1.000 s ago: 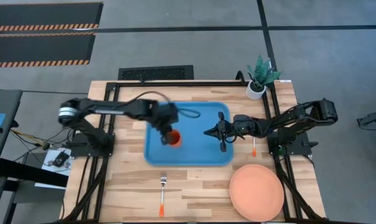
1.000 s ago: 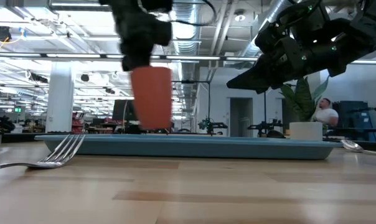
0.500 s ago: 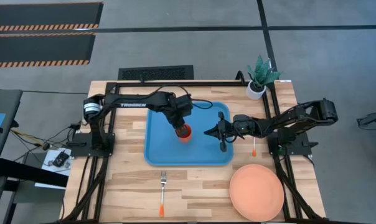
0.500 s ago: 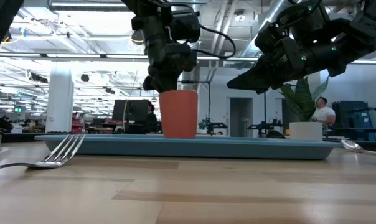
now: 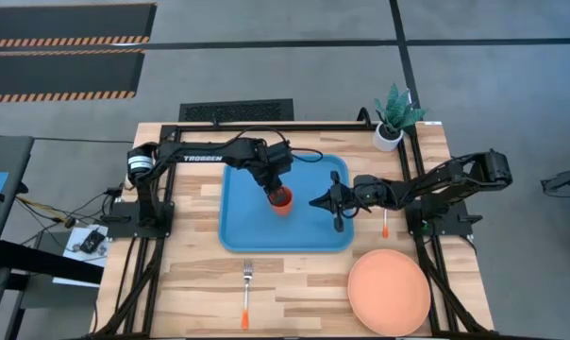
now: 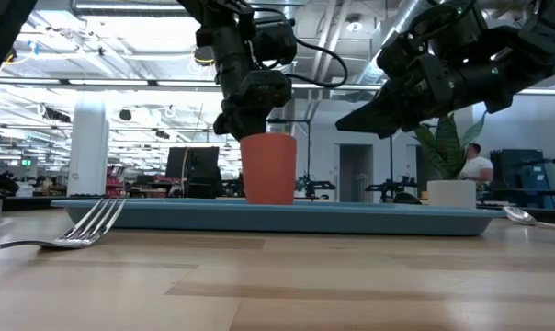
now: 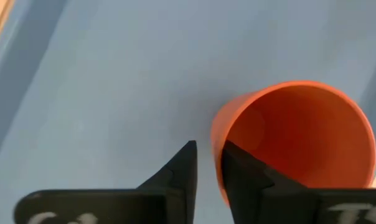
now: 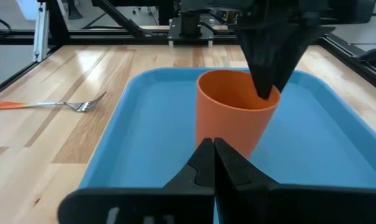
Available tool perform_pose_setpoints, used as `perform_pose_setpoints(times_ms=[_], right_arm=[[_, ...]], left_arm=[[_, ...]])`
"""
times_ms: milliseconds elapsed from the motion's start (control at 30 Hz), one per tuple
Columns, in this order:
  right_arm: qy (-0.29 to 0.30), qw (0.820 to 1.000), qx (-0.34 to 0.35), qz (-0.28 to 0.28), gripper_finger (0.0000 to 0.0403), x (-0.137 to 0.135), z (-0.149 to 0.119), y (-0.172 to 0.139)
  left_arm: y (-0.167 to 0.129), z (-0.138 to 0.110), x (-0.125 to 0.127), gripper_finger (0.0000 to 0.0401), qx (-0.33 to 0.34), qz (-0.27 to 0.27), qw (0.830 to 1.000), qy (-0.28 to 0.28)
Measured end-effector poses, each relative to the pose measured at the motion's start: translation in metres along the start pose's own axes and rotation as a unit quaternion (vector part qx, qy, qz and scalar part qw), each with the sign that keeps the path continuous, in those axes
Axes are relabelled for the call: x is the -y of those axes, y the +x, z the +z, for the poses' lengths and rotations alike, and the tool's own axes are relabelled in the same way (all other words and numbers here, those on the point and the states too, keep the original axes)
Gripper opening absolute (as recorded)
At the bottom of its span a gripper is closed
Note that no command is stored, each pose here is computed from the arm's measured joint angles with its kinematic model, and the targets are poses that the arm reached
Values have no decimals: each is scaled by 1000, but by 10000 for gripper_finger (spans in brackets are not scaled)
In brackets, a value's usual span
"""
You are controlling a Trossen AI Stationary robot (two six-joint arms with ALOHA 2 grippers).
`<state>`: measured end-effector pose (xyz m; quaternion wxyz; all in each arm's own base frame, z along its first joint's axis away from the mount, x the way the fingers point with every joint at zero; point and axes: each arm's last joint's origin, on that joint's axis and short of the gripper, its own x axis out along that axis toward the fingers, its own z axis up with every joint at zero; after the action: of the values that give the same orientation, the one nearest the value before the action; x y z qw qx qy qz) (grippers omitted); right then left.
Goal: Pick and place plate/cup/fork/spoon on tray
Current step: Put the orange cup on the blue tray
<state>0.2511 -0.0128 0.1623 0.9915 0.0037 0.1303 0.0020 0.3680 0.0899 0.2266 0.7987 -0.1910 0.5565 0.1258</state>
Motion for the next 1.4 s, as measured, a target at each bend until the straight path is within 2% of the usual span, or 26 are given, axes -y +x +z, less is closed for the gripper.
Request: perform_pose_setpoints(times_ms=[267, 400, 533, 700, 833, 1033, 1133, 1200, 1267, 1400], right_arm=[[-1, 1000, -6, 2, 14, -2, -1, 0], [-7, 1000, -10, 6, 20, -5, -2, 0], [-13, 1000, -13, 9, 18, -6, -2, 0], [-15, 1000, -14, 18, 11, -11, -2, 1], [-17, 999, -17, 21, 10, -15, 12, 8], [-33, 998, -51, 19, 10, -20, 36, 20], [-43, 997, -60, 19, 10, -19, 48, 24], [-46, 996, -72, 17, 11, -17, 56, 26], [-45, 995, -89, 15, 15, -15, 67, 28], [-41, 992, -122, 10, 43, -13, 88, 31]], left_arm=[[-22, 13, 7, 112, 31, -4, 999, 34], [-41, 11, 15, 126, 55, -9, 994, 91], [-69, -3, 28, 121, 106, 3, 984, 142], [-83, -40, 33, 87, 209, -15, 964, 165], [-83, -80, 22, 58, 295, -41, 944, 145], [-75, -138, 4, 31, 393, -78, 908, 125], [-69, -162, -6, 19, 447, -95, 883, 109], [-64, -176, -11, 11, 478, -106, 866, 103], [-57, -190, -17, 4, 494, -110, 856, 103], [-44, -210, -25, 3, 530, -116, 835, 95]])
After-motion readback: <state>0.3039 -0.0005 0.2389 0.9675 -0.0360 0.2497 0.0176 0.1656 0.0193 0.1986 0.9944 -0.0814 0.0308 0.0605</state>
